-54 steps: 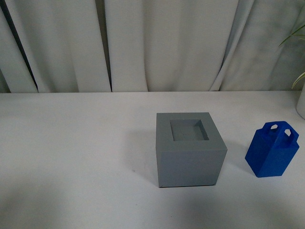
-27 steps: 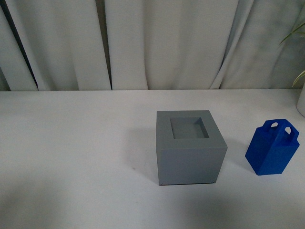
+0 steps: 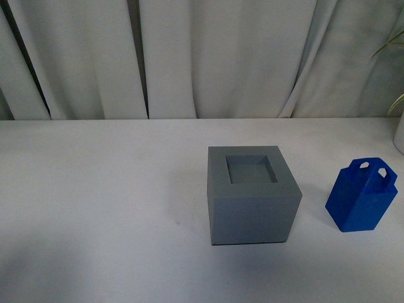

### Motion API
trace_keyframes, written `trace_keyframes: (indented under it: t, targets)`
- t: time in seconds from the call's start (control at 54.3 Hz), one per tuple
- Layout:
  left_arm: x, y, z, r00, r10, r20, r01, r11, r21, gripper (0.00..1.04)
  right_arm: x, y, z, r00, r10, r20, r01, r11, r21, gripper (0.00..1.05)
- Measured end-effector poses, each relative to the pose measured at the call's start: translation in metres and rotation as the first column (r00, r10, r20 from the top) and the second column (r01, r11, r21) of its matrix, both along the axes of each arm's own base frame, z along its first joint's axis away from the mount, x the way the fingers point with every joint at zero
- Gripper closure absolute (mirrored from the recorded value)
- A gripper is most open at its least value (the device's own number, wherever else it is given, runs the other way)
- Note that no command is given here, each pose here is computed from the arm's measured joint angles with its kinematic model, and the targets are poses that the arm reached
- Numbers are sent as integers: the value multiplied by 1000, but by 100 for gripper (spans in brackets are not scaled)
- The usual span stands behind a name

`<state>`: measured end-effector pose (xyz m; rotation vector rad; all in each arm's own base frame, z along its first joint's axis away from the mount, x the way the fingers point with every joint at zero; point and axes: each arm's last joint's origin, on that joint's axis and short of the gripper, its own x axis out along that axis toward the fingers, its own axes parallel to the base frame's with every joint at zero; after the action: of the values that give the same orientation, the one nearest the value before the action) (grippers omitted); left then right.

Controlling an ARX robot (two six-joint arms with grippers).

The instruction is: Insert blue part into gray base

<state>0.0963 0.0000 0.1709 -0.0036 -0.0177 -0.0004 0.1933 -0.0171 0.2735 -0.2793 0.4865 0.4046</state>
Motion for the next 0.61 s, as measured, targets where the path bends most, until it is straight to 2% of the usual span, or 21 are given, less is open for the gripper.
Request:
trace_keyframes:
  t: [0.11, 0.258, 0.442, 0.607]
  targets:
    - [0, 0, 0, 1000, 0, 0, 0, 1000, 0, 6, 28, -4, 9, 985, 124, -118, -138, 983, -121, 7]
    - [0, 0, 0, 1000, 0, 0, 0, 1000, 0, 6, 64, -5, 15, 924, 263, -279, -337, 904, -264, 7]
    - [0, 0, 0, 1000, 0, 0, 0, 1000, 0, 6, 95, 0, 7, 830, 349, -436, -506, 799, -324, 7]
    - [0, 0, 0, 1000, 0, 0, 0, 1000, 0, 6, 133, 9, -8, 756, 404, -515, -619, 697, -362, 7]
